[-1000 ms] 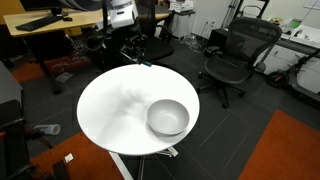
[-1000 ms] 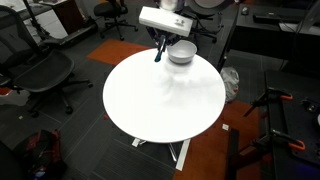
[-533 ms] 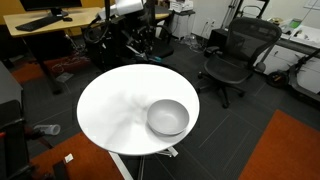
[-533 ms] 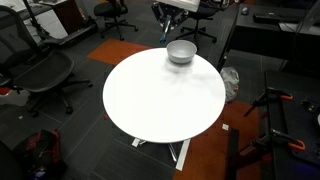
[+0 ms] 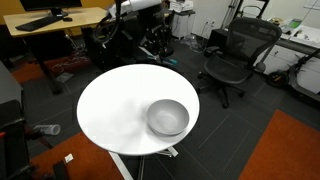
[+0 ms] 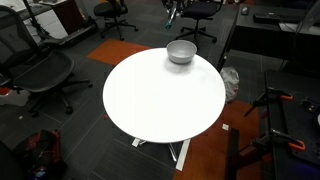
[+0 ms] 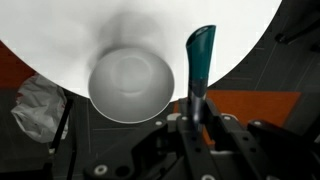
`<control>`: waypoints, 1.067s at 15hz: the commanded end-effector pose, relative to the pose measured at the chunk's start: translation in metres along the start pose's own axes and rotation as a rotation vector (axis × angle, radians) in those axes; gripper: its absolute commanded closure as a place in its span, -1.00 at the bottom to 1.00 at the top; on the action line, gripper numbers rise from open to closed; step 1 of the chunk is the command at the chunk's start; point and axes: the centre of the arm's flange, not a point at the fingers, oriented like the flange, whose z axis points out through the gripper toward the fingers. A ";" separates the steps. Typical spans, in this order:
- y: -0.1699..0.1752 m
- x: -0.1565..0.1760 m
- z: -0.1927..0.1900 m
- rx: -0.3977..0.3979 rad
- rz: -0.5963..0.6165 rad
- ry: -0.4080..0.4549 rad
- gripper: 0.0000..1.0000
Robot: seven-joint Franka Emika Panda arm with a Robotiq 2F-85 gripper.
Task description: Place the marker inside the grey bowl
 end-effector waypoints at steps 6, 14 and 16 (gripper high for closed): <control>0.008 0.042 0.018 -0.065 0.053 0.011 0.91; 0.030 0.060 0.055 -0.112 0.103 0.020 0.91; 0.035 0.062 0.065 -0.125 0.114 0.017 0.91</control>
